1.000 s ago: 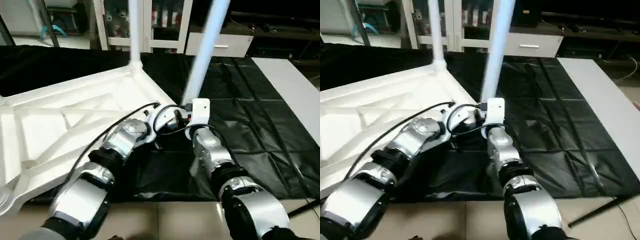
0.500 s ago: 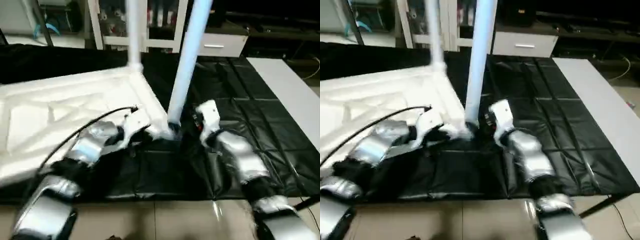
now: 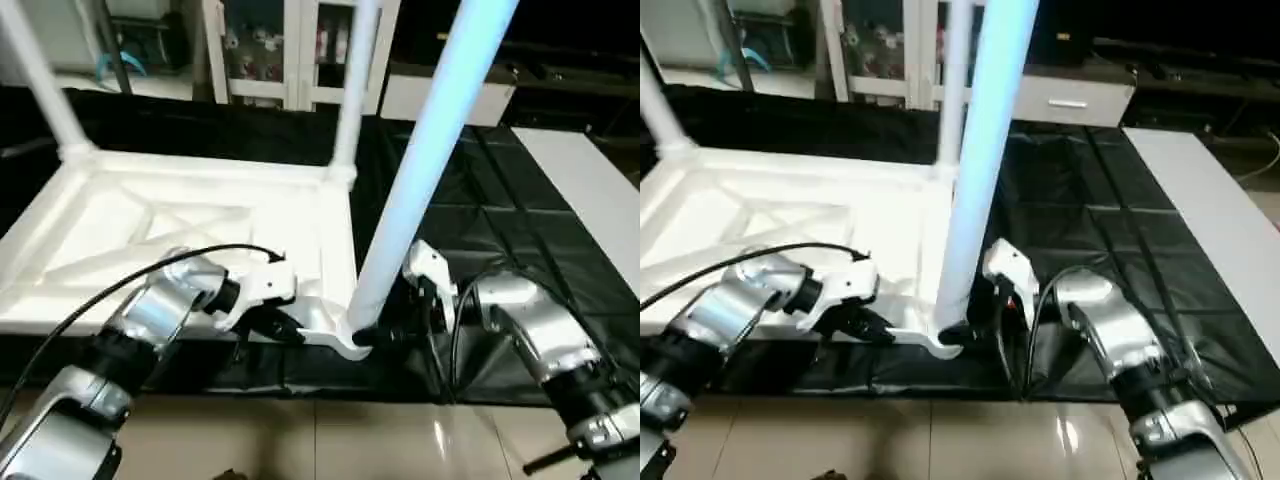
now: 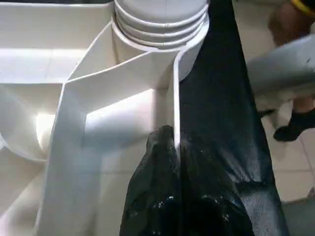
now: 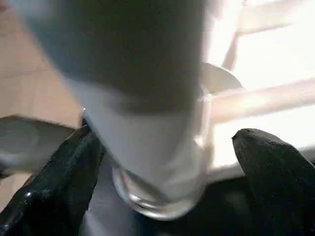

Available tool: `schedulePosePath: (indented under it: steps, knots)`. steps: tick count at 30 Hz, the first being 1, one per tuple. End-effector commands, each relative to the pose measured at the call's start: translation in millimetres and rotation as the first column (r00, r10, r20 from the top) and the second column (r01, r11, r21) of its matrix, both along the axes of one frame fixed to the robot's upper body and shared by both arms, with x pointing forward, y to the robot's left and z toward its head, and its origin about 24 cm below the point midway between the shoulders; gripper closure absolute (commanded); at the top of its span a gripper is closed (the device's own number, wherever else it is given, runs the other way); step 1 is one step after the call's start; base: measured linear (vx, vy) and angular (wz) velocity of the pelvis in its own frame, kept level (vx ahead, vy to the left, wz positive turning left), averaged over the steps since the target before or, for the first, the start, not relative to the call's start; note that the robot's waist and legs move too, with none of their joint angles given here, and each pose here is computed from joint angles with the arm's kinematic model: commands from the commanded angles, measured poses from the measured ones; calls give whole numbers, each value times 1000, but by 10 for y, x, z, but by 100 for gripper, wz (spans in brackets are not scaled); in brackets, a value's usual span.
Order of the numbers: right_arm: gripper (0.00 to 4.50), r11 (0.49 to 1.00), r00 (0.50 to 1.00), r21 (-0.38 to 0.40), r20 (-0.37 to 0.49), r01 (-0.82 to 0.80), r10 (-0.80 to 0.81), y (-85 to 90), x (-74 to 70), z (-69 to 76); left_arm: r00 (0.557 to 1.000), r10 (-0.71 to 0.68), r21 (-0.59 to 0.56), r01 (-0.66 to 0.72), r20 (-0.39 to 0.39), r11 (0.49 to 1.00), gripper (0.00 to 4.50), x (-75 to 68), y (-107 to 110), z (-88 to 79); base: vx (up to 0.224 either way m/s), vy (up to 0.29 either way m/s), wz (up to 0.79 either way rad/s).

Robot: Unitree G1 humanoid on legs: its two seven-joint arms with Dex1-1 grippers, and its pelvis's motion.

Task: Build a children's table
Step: Rotate leg to tighten

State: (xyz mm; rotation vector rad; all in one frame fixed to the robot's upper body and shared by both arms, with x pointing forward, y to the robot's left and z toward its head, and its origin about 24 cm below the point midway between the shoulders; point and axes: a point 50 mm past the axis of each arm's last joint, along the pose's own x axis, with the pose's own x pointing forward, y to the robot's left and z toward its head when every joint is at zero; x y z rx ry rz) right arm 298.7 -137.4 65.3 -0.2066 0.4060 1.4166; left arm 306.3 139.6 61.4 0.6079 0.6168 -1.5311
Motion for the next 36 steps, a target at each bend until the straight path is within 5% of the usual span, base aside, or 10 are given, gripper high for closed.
schedulePosePath:
  steps: [1, 7, 24, 36]
  knots:
    - [6, 999, 999, -25, -8, -40, 39, 4, -13, 11, 995, -30, 105, 40, -96, 994, 450, -119, 30, -227, 0, 0, 0]
    - [6, 993, 995, -70, -33, -92, 90, 72, 2, -61, 996, -14, 112, 24, -85, 993, 450, -110, 59, -222, 0, 0, 0]
    - [160, 992, 996, -79, -17, -94, 93, 128, 68, -97, 997, 2, 121, 7, -74, 993, 450, -98, 56, -243, 0, 0, 0]
    - [183, 988, 993, -95, -24, -118, 116, 129, 54, -128, 995, 24, 106, -14, -95, 994, 450, -153, 72, -292, 0, 0, 0]
